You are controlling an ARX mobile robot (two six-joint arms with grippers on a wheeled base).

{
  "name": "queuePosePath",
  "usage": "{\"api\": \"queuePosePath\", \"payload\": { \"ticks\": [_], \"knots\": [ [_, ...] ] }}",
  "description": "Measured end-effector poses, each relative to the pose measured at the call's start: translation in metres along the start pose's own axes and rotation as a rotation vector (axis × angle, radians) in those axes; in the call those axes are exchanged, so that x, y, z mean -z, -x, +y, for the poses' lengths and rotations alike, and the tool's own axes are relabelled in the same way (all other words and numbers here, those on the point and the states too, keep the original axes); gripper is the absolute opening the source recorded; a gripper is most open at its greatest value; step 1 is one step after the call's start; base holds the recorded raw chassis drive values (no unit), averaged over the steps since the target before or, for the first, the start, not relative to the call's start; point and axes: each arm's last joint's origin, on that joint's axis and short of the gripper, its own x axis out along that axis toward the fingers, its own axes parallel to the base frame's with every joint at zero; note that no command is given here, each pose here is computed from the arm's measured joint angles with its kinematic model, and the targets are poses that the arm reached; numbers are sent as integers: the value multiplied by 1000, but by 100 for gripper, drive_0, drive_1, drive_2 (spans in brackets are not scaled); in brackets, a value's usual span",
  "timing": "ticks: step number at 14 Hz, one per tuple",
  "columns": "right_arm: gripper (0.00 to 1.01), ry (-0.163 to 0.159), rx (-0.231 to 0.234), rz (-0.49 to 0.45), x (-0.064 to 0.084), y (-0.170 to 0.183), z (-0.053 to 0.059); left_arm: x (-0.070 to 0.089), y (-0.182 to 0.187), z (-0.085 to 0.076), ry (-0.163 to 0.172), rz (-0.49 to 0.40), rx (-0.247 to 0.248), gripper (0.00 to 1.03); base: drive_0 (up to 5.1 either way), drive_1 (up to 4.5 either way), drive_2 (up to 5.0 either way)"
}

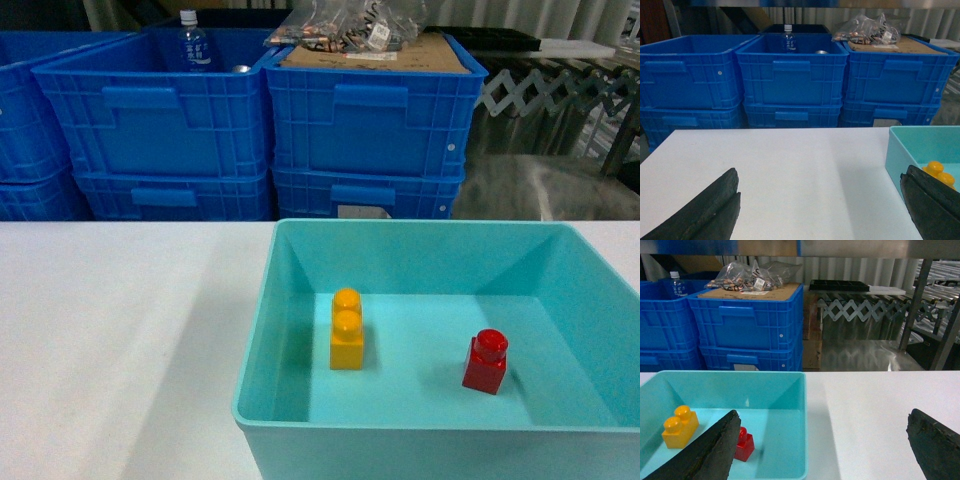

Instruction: Pick red block from blue box to shelf

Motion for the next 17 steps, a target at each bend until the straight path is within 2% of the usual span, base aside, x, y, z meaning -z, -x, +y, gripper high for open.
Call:
{"api": "queuePosePath", "payload": {
  "ticks": [17],
  "knots": [
    [98, 0, 0, 0, 0, 0, 0, 0, 0, 0, 0, 0, 0, 98, 0, 0, 0]
  ]
}}
